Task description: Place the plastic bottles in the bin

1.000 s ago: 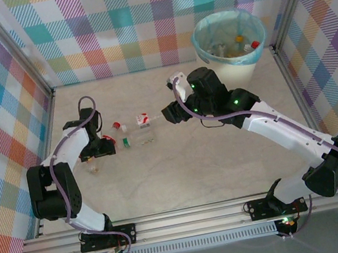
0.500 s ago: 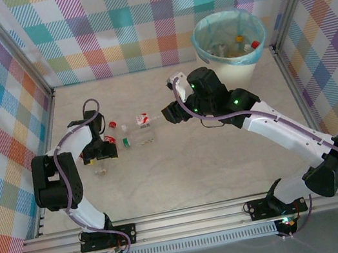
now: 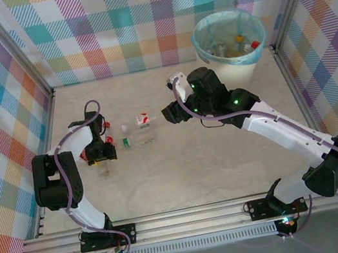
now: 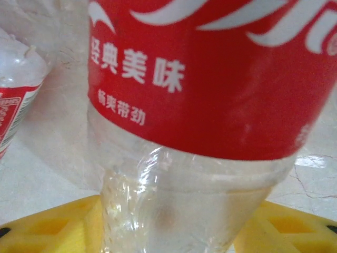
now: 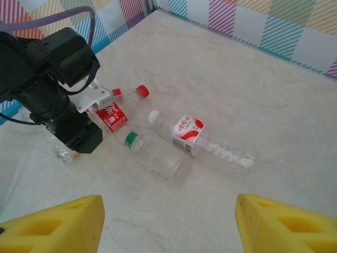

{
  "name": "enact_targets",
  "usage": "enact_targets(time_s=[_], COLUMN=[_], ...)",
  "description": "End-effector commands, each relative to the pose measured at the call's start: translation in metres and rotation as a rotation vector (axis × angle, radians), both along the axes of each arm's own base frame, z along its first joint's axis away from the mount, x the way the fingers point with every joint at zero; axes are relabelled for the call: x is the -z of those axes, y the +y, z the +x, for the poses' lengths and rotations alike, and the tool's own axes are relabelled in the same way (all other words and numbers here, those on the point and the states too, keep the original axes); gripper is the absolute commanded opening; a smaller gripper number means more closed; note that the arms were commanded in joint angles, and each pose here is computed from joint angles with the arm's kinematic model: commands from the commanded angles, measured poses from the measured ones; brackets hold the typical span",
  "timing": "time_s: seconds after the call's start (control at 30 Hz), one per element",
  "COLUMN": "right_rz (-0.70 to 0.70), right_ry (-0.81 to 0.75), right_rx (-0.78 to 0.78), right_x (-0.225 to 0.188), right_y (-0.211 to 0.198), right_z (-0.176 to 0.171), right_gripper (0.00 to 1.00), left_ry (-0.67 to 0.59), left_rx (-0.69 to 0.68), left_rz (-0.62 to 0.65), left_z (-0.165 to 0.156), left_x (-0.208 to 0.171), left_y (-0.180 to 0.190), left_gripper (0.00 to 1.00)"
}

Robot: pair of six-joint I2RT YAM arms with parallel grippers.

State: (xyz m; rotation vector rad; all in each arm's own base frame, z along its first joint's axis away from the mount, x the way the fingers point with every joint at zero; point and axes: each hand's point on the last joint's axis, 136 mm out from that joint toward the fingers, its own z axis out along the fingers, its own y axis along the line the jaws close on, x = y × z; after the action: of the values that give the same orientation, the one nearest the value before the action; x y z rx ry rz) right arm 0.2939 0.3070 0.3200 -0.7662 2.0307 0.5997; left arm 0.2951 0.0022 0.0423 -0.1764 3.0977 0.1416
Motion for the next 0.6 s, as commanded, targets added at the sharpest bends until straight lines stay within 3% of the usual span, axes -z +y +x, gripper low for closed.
enact_targets(time_s=[0.0,0.37,0.57], right_rz=[0.014,0.054,0.133], right_ry=[-0.013,-0.011,0.01], right_rx=[-0.017,-0.008,-0.044], right_x=[-0.008,-0.024,-0.043], right_y=[0.001,-0.003,0.006], right_z=[-0.004,-0.011,-0.018], right_gripper=[0.66,0.65,0.64], left_ry=[0.001,-0.201,-0.448], left_rx=[0.008,-0.004,0.035], left_rz=[-0.016,-0.055,-0.145], left_z=[-0.01,-0.01,-0.012], left_x=[-0.008,-0.066,-0.127], left_y=[-0.004,-0.01,-0.026], left_gripper=[0.57,0.53,0.5])
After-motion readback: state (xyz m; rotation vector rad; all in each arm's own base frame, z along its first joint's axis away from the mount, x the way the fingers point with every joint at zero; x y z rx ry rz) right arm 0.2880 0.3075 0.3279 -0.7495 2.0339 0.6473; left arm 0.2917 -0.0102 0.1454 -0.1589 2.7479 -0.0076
